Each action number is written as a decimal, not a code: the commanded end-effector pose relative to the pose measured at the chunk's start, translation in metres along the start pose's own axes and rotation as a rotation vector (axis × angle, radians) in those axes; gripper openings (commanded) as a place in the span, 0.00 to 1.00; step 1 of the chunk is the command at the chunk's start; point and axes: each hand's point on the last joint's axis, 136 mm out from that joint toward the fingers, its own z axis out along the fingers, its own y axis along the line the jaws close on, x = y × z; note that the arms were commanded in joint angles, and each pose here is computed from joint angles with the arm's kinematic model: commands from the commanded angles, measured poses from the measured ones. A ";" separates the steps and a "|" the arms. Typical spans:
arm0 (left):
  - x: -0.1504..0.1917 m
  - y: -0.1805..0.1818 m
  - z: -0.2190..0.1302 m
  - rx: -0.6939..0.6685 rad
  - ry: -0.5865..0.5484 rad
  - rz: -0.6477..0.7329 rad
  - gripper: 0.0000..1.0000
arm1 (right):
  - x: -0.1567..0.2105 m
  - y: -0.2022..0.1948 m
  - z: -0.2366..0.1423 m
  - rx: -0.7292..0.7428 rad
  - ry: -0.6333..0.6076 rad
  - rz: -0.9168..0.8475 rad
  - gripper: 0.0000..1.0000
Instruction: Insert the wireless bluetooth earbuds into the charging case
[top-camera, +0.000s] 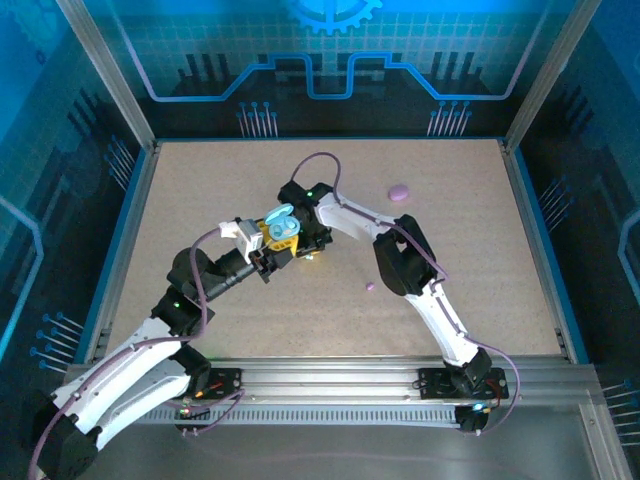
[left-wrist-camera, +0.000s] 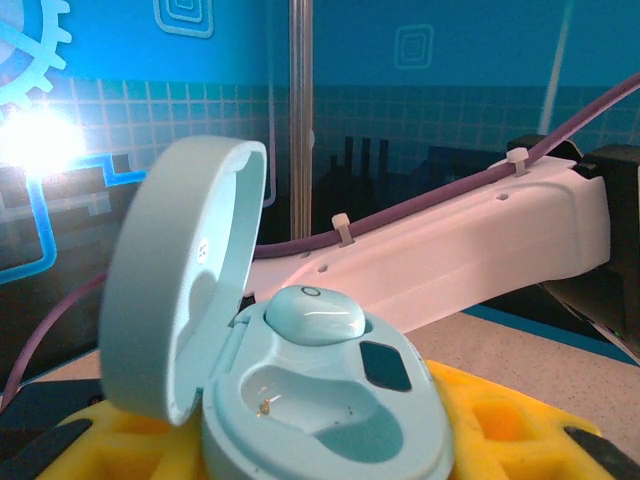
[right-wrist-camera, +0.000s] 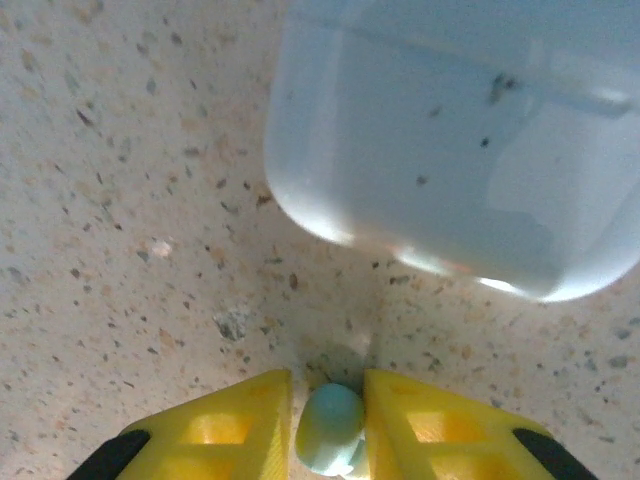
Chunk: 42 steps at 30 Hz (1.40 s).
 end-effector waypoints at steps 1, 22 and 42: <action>-0.008 -0.001 -0.003 -0.008 -0.034 0.021 0.34 | 0.012 0.000 0.003 0.050 0.045 -0.032 0.27; -0.010 -0.002 0.000 0.003 -0.034 0.009 0.34 | 0.055 -0.059 -0.047 -0.005 0.019 0.084 0.21; -0.008 -0.002 0.006 0.019 -0.027 -0.004 0.34 | 0.089 -0.099 -0.017 0.040 0.119 0.147 0.22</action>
